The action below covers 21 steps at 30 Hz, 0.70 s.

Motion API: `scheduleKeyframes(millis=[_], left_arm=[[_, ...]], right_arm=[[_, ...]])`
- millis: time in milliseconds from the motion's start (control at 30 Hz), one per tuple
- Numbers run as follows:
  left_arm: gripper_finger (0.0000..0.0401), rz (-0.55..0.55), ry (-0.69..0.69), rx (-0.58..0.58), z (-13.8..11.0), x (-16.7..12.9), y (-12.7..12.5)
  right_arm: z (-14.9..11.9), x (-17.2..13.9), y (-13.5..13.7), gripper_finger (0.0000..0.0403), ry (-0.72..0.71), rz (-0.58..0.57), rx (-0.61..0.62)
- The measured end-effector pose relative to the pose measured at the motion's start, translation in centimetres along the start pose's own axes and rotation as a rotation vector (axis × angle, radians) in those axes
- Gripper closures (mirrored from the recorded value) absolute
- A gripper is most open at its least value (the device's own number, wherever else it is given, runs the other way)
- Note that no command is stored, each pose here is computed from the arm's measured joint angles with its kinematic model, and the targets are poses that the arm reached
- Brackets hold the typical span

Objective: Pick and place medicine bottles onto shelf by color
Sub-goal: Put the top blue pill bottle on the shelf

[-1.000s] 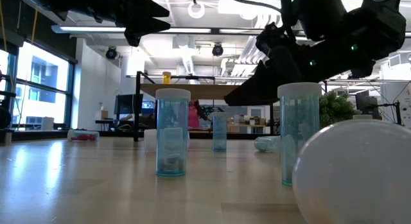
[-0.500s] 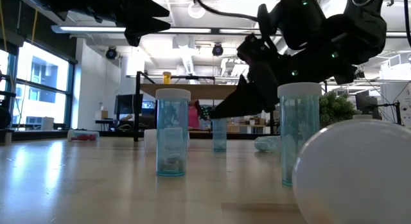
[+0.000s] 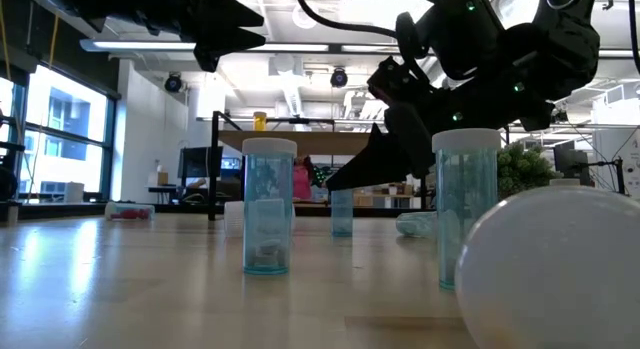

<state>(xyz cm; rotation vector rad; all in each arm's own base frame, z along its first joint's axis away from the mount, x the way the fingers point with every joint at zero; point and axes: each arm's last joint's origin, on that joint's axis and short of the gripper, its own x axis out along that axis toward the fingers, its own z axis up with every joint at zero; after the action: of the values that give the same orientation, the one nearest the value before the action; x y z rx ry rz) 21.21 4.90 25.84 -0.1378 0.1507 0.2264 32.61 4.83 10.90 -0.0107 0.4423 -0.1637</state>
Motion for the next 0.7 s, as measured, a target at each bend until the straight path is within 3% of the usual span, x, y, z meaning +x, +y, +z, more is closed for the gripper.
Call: scheduleKeyframes(millis=[200,400,700], left_arm=[[0.022,0.0,0.0,0.0,0.0,0.0,0.0],[0.022,0.0,0.0,0.0,0.0,0.0,0.0],[0.022,0.0,0.0,0.0,0.0,0.0,0.0]], right_arm=[[0.0,0.0,0.0,0.029,0.0,0.0,0.0],[0.3,-0.2,-0.1,0.0297,-0.006,-0.002,-0.012],[5.7,-3.6,-2.4,0.0294,-0.138,-0.055,-0.07]])
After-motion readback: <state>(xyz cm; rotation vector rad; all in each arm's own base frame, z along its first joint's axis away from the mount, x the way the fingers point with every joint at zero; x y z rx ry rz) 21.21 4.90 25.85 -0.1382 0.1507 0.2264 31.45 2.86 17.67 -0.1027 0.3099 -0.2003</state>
